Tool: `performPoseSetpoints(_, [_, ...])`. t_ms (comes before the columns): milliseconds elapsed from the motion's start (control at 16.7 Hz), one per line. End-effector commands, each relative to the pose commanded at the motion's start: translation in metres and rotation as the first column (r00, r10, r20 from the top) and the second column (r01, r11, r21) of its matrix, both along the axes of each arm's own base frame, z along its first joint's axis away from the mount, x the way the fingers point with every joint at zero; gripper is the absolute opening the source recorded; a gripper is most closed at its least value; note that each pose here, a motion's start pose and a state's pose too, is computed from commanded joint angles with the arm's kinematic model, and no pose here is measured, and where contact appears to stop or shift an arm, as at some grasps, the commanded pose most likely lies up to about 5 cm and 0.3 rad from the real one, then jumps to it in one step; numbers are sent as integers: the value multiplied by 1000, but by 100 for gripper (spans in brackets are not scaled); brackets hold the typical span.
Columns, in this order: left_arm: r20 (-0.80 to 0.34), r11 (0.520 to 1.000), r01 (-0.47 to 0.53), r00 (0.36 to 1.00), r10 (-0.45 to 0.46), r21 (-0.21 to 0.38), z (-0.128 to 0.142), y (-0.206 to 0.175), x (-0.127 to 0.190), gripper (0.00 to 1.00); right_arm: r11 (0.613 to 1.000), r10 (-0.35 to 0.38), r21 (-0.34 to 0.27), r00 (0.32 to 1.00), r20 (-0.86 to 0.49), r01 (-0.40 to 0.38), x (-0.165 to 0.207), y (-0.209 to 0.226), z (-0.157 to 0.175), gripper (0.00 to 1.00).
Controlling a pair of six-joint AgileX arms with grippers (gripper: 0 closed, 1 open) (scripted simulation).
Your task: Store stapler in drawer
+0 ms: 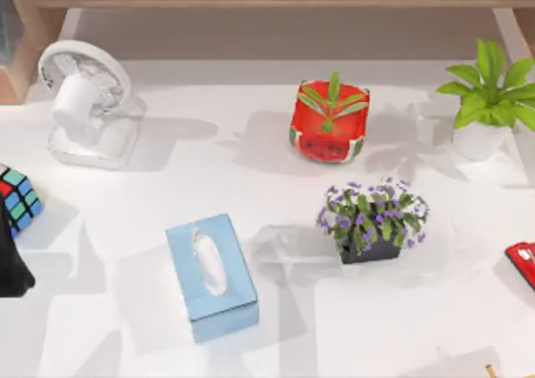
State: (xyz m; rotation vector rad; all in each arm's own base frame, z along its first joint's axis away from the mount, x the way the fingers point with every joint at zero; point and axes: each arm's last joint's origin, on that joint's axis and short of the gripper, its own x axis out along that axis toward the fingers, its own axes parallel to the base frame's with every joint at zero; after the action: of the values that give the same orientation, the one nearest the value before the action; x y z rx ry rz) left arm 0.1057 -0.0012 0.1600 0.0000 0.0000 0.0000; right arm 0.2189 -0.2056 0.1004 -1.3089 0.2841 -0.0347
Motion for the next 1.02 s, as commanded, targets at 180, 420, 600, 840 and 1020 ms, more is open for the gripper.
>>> performPoseSetpoints(180, [0,1000,0,1000,0,0,0,0,0,100,976,-77,192,989,-130,102,3,-3,7,100])
performPoseSetpoints(420, [0,1000,0,1000,0,0,0,0,0,100,859,-93,440,925,-369,262,16,15,17,100])
performPoseSetpoints(600, [0,1000,0,1000,0,0,0,0,0,100,743,-40,539,831,-556,396,33,47,27,100])
performPoseSetpoints(840, [0,1000,0,1000,0,0,0,0,0,100,635,39,517,645,-763,573,55,105,44,100])
performPoseSetpoints(1020, [0,1000,0,1000,0,0,0,0,0,100,609,55,418,489,-870,674,65,153,59,100])
